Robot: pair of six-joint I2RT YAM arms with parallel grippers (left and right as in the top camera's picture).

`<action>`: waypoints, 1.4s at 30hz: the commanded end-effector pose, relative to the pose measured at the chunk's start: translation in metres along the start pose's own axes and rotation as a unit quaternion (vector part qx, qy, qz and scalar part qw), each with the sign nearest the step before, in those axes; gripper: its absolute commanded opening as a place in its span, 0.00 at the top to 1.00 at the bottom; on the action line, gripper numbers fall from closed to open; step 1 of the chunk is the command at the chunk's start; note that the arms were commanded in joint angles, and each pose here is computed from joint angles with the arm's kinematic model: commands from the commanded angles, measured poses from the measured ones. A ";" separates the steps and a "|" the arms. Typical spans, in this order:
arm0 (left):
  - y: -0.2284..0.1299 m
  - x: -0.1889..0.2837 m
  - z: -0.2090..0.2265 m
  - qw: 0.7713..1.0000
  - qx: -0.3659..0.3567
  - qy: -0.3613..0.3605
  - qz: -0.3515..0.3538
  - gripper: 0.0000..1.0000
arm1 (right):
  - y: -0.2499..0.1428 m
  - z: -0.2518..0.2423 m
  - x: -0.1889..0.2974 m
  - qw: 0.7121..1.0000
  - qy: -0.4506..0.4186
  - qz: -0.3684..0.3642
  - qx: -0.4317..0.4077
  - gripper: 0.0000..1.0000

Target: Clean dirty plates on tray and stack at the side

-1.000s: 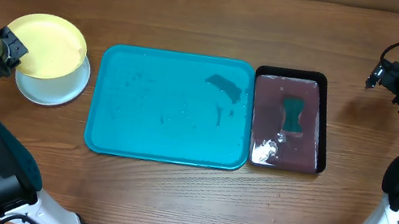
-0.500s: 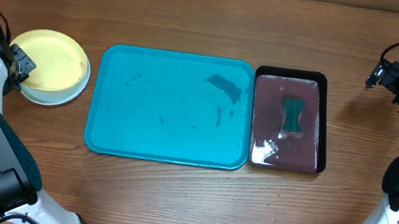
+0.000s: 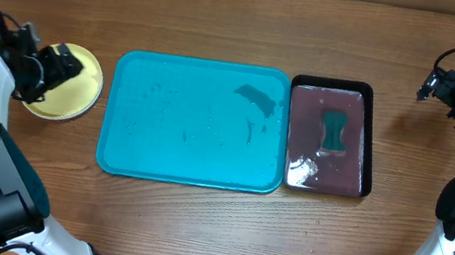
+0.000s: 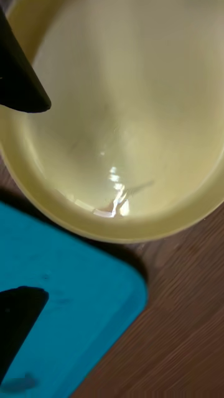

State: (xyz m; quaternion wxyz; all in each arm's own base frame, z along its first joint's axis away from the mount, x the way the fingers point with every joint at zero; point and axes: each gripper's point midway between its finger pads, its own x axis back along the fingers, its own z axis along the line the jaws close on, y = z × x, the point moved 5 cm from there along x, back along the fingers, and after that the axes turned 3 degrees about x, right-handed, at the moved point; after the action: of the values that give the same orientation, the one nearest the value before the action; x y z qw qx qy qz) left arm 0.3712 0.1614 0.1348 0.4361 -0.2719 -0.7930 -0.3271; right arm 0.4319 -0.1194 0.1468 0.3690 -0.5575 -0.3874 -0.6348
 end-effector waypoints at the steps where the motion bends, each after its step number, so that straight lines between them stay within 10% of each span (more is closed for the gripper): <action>1: -0.020 -0.009 -0.034 0.995 -0.062 -0.064 0.047 0.13 | 0.003 0.001 0.015 1.000 0.003 -0.021 -0.001 0.00; 5: -0.035 -0.015 -0.054 0.991 -0.090 -0.069 0.072 0.00 | 0.003 0.001 0.015 1.000 0.003 -0.021 -0.001 0.00; 29: -0.059 -0.026 -0.096 0.981 -0.144 -0.084 0.098 0.00 | 0.004 0.002 0.016 1.000 0.004 -0.025 0.000 0.00; 42: -0.059 -0.026 -0.096 0.981 -0.144 -0.084 0.098 0.00 | -0.043 0.076 0.157 0.977 0.055 -0.185 0.094 0.00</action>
State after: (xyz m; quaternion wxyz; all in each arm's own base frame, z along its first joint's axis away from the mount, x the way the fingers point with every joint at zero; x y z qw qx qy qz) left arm 0.3893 0.0502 0.1354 0.3652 -0.4230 -0.7465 -0.3613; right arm 0.4309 -0.0617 0.2293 0.3555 -0.4744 -0.4710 -0.6533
